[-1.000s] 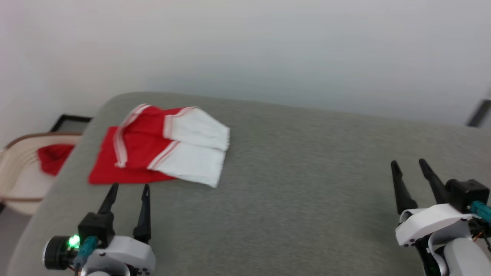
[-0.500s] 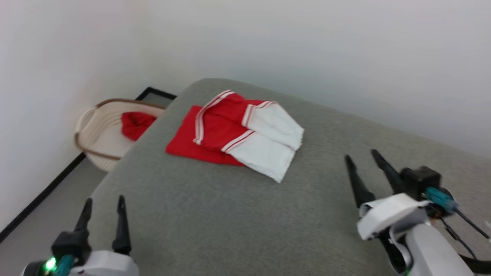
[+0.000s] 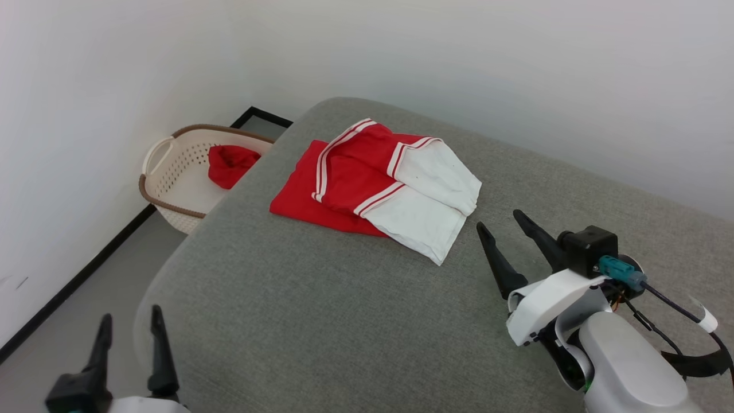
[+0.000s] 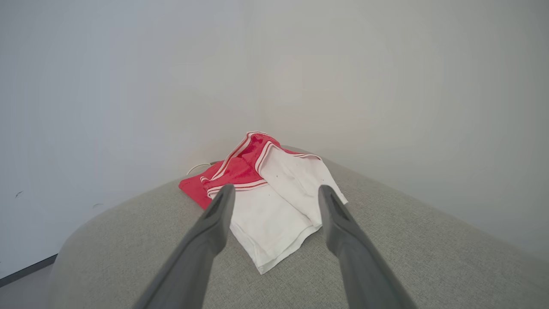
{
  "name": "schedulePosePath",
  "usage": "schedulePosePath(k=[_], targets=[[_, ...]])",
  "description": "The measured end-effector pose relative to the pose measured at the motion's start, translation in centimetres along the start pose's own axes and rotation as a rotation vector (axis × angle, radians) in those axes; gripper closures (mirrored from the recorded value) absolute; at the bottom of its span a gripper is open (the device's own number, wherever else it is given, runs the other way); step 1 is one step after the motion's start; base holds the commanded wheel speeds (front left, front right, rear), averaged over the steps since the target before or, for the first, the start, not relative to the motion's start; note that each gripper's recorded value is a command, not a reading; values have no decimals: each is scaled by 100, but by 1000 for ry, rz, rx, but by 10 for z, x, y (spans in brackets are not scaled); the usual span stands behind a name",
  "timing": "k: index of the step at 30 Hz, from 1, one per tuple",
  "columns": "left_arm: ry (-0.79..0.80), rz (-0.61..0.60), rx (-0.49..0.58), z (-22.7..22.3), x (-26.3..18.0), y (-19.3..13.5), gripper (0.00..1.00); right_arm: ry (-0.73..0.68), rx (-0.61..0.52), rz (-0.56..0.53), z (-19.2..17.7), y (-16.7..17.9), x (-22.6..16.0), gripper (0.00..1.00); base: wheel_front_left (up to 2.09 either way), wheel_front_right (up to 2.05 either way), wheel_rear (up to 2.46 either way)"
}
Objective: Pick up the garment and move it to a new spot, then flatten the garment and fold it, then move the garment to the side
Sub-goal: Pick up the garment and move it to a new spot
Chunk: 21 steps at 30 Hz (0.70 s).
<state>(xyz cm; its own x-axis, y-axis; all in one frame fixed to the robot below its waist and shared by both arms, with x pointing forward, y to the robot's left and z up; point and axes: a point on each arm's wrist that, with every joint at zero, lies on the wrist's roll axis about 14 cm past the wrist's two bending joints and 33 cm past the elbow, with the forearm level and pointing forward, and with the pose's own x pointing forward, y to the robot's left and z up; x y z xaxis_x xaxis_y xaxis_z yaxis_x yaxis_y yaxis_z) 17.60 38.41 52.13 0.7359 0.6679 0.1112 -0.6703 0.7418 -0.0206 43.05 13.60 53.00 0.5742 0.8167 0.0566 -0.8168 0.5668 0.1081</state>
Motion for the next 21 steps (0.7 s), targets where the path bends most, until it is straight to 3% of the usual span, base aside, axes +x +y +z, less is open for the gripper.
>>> schedulePosePath(k=[5,11,21], targets=[[17,-79,4,-5,9,-19,0,-17,21,-49,4,-17,-7,0,0,0,0],[6,-255,26,6,45,-65,0,-1,31,-132,-11,-38,-38,0,0,0,0],[-107,-417,14,66,131,-134,0,-85,-38,-210,20,-68,-55,0,0,0,0]])
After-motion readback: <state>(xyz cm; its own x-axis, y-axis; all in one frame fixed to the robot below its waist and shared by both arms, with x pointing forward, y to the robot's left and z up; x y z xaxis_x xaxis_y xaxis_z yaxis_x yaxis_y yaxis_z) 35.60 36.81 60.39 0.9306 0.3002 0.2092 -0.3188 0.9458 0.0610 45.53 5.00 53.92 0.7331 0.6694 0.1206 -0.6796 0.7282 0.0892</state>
